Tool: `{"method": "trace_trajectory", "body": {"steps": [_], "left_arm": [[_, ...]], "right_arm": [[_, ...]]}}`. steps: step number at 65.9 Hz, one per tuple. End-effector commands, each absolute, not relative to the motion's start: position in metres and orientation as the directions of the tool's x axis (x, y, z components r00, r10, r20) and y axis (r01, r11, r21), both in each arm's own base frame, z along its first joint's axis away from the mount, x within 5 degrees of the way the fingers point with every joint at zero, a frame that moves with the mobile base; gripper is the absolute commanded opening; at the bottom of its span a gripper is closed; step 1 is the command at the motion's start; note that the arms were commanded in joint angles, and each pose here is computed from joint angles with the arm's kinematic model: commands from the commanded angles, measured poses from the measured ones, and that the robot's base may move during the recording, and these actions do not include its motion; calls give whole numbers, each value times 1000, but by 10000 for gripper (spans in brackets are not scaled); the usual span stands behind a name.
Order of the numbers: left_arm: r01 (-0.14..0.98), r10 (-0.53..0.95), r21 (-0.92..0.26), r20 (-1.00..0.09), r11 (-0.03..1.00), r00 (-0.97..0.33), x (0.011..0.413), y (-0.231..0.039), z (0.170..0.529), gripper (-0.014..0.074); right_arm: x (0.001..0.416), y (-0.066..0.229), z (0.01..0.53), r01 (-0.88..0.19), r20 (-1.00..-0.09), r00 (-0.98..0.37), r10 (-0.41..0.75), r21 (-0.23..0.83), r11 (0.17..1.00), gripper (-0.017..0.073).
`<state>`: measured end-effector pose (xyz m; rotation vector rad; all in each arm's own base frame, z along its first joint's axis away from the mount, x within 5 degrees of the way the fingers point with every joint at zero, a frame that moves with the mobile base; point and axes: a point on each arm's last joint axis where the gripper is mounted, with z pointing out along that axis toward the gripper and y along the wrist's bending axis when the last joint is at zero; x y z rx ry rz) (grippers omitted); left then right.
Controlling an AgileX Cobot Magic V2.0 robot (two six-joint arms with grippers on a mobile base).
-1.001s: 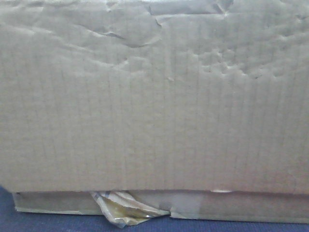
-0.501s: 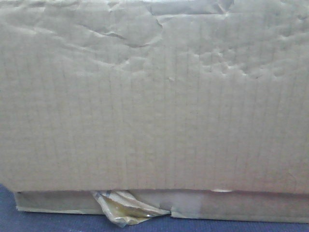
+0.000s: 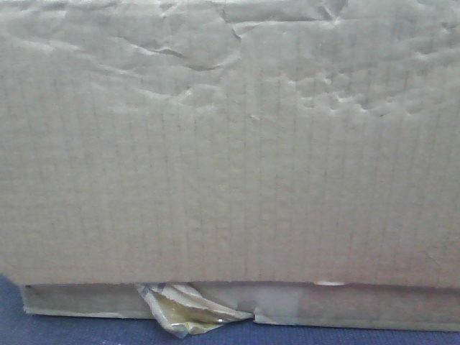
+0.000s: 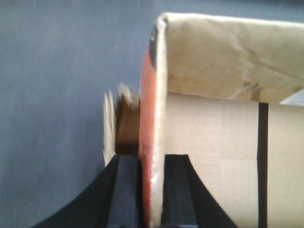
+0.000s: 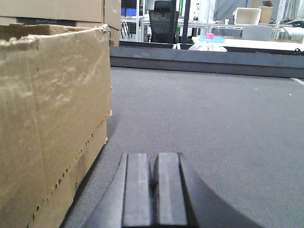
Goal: Stack two boxes on right shelf middle
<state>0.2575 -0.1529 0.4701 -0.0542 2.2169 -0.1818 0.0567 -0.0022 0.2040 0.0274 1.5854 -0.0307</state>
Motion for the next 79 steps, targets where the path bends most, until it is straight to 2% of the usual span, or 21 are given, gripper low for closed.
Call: {"method": "trace_trajectory", "body": {"steps": [1,14,26,50,56,69,74,79], "left_arm": [[23,-115,-163,-783,986,-612,262,-168,451,-111],[12,-68,-107,-711,994,-699,278,-185,400,-111],[6,-46,-79,-646,997,-762,291,-199,369,-111],[-6,-59,-95,-571,995,-819,296,-210,349,-104],[-3,-56,-94,-570,996,-820,296,-210,349,-30],[-5,-45,-72,-570,997,-821,296,-208,349,271],[-2,-38,-63,-578,998,-815,296,-207,351,344],[2,-39,-69,-590,998,-807,296,-207,357,361]], "right_arm": [[56,-2,206,40,-1000,9,-1,-1,999,-162],[56,-2,206,40,-1000,9,-1,-1,999,-162],[56,-2,206,40,-1000,9,-1,-1,999,-162],[56,-2,206,40,-1000,9,-1,-1,999,-162],[56,-2,206,40,-1000,9,-1,-1,999,-162],[56,-2,206,40,-1000,9,-1,-1,999,-162],[56,-2,206,40,-1000,9,-1,-1,999,-162],[56,-2,206,40,-1000,9,-1,-1,999,-162]]}}
